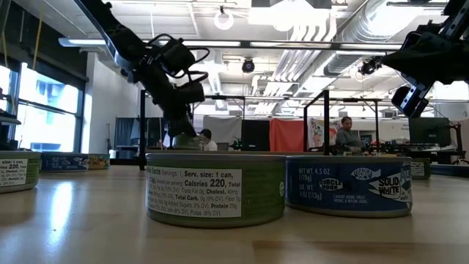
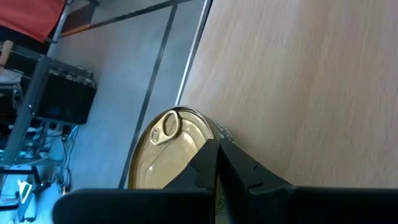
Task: Stack canned seafood by type on shelf
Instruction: Put the green tuna can on the shelf, then put the blue tuna can on the shelf
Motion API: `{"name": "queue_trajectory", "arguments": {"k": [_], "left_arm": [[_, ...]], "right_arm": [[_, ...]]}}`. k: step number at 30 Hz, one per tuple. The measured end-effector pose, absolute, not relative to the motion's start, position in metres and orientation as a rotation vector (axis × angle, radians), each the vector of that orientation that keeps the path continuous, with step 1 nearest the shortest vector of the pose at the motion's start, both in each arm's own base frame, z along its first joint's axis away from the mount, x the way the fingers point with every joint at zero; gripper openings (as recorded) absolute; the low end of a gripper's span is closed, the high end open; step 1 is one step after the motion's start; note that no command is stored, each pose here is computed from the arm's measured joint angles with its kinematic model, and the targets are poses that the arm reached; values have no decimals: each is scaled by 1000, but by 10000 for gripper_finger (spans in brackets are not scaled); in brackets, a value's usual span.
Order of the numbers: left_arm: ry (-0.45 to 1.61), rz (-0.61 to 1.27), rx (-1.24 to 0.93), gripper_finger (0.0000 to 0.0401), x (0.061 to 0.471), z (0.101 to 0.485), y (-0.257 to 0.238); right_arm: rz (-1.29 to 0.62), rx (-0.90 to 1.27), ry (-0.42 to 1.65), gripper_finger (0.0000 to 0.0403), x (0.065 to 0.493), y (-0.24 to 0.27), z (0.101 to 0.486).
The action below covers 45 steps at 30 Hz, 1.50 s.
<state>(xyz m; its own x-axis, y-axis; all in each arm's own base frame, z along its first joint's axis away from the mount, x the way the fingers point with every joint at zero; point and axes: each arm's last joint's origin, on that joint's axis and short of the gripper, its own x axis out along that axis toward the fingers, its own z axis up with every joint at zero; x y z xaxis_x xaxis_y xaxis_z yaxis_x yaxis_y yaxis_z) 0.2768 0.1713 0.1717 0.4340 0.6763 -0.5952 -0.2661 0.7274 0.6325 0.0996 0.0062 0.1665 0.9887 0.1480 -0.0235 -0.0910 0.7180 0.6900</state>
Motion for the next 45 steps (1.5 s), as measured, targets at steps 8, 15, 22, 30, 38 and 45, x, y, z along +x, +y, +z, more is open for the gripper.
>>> {"name": "queue_trajectory", "arguments": {"k": [8,15,22,30,38,45], "left_arm": [[1000,634,508,14,274,175,164],[999,639,488,69,271,182,160],[897,616,436,102,279,195,152],[688,235,374,103,303,211,123],[576,13,250,103,317,213,86],[366,-43,243,103,323,208,46]], "right_arm": [[133,759,79,0,100,6,166],[132,759,79,0,100,6,167],[133,759,79,0,100,6,166],[133,759,79,0,100,6,167],[133,759,79,0,100,6,167],[133,759,79,0,100,6,167]]}}
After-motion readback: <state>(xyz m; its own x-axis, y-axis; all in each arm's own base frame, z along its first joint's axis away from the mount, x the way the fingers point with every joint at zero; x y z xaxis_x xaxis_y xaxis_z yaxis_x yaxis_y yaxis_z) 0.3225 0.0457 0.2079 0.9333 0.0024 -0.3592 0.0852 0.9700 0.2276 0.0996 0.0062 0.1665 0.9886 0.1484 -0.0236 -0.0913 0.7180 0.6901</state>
